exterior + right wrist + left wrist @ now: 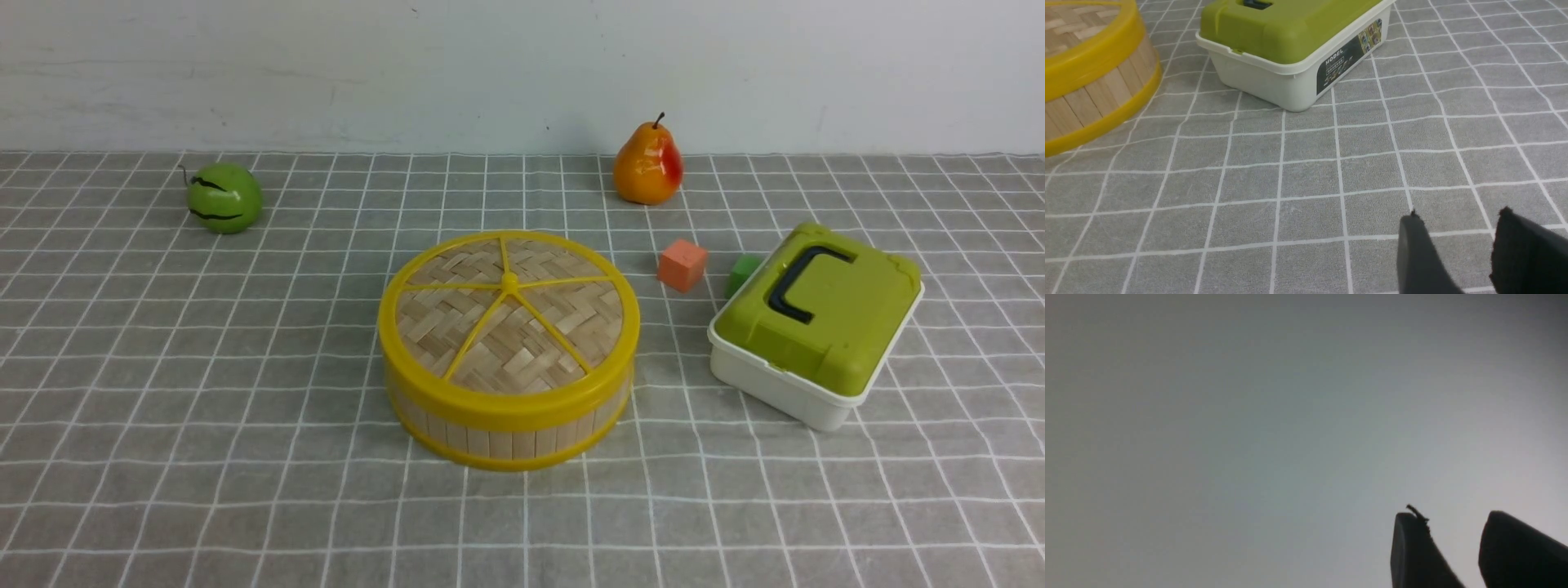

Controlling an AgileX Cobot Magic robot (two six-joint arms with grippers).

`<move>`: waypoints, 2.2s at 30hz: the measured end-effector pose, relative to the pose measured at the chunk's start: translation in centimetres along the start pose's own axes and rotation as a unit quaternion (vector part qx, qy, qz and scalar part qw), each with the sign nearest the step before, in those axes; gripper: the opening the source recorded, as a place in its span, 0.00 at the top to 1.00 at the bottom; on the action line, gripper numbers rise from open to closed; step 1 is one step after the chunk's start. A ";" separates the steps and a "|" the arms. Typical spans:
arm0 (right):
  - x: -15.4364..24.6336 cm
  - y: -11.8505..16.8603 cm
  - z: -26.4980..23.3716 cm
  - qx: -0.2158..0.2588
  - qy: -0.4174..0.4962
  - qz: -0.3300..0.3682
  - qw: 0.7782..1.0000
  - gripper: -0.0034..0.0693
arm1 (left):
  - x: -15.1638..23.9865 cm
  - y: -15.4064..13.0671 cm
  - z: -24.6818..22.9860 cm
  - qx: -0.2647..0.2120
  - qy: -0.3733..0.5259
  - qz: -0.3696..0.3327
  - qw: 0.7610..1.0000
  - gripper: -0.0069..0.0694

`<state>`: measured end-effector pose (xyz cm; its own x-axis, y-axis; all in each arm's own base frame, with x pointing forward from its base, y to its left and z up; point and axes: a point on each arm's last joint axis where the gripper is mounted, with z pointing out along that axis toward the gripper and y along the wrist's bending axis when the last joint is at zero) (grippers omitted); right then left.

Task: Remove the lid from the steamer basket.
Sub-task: Use the left arm to lift the lid of the steamer

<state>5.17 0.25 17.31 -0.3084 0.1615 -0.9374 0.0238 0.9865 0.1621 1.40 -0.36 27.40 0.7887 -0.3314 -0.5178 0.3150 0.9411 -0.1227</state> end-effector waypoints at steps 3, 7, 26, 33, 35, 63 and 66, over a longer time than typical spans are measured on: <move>0.0 0.0 0.0 0.000 0.000 0.000 1.000 0.62 | -1.0 -0.2 0.1 0.013 -0.043 -0.049 0.998 0.60; 0.0 0.0 0.0 0.000 0.000 0.000 1.000 0.62 | -2.7 -0.4 2.9 -0.017 0.005 -0.072 0.997 0.60; 0.0 0.0 0.0 0.000 0.000 0.000 1.000 0.62 | 5.2 2.4 21.2 -0.159 0.377 -0.089 0.908 0.60; 0.0 0.0 0.0 0.000 0.000 0.000 1.000 0.62 | 10.6 3.2 22.4 -0.172 0.442 -0.101 0.874 0.60; 0.0 0.0 0.0 0.000 0.000 0.000 1.000 0.62 | 12.1 2.2 22.8 -0.152 0.498 -0.078 0.850 0.60; 0.0 0.0 0.0 0.000 0.000 0.000 1.000 0.62 | 33.4 -9.1 27.4 0.011 0.866 0.004 0.501 0.84; 0.0 0.0 0.0 0.000 0.000 0.000 1.000 0.62 | 34.9 -9.0 26.6 0.012 0.873 0.012 0.488 0.66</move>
<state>5.17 0.25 17.31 -0.3084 0.1615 -0.9374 0.0238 0.9865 0.1621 40.18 -22.17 32.95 -0.8520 0.2604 -0.4542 0.3394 0.9353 -0.1004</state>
